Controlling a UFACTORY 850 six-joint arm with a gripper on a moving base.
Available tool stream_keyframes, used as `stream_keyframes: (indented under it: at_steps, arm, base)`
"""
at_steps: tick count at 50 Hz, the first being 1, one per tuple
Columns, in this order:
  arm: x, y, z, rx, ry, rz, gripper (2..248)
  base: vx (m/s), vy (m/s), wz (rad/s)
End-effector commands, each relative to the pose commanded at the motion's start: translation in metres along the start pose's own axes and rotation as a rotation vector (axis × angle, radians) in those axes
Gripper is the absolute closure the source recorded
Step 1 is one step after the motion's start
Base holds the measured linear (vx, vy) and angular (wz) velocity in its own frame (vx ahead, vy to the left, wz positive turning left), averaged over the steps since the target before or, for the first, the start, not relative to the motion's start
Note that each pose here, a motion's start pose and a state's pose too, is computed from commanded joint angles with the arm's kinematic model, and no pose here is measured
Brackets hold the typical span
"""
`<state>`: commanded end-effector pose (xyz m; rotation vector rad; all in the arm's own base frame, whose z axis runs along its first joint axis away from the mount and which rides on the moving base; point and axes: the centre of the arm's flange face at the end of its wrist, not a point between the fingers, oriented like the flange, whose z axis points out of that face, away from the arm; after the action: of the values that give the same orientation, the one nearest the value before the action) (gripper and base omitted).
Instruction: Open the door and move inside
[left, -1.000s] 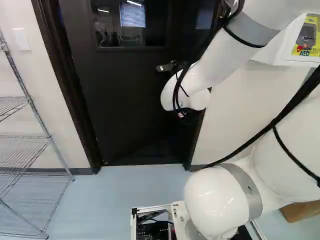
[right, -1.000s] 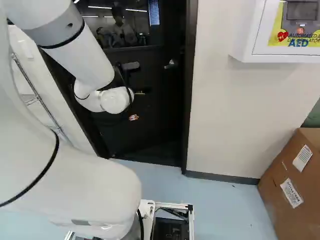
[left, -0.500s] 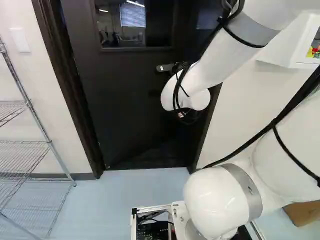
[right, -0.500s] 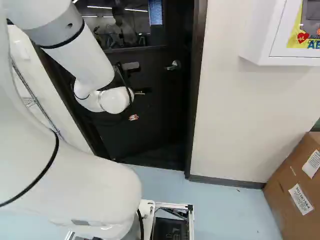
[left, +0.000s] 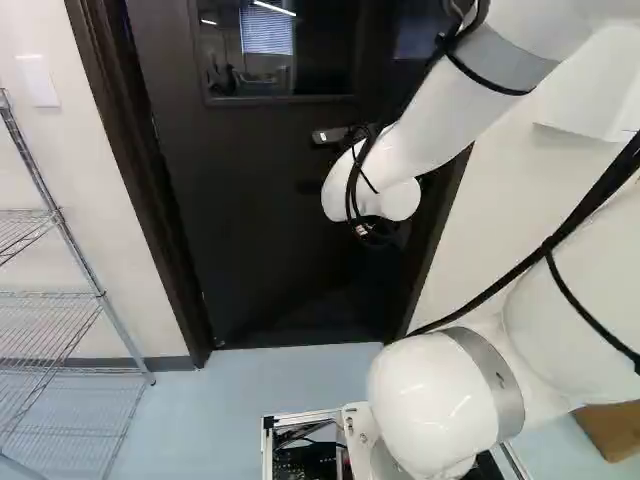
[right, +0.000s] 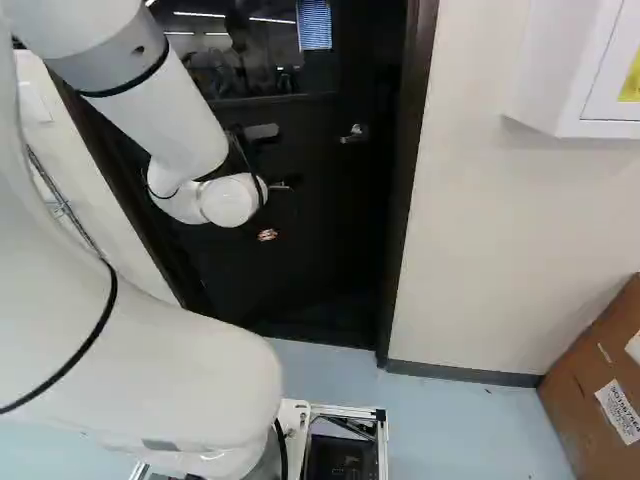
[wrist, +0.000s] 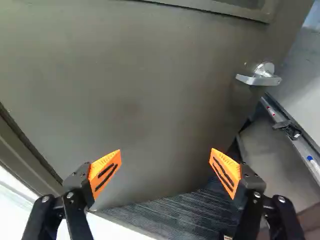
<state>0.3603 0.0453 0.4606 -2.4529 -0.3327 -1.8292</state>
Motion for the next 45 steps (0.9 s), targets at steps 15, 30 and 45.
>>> stream_keyframes:
  at_steps: [15,30,45]
  arm:
    - [0.0000,0.0000,0.0000,0.000,0.000,0.000,3]
    - [0.0000,0.0000,0.0000,0.000,0.000,0.000,3]
    - [0.0000,0.0000,0.0000,0.000,0.000,0.000,3]
  base:
    - [0.090,0.077,-0.016]
    - [0.097,0.063,-0.114]
    - [0.098,0.042,-0.211]
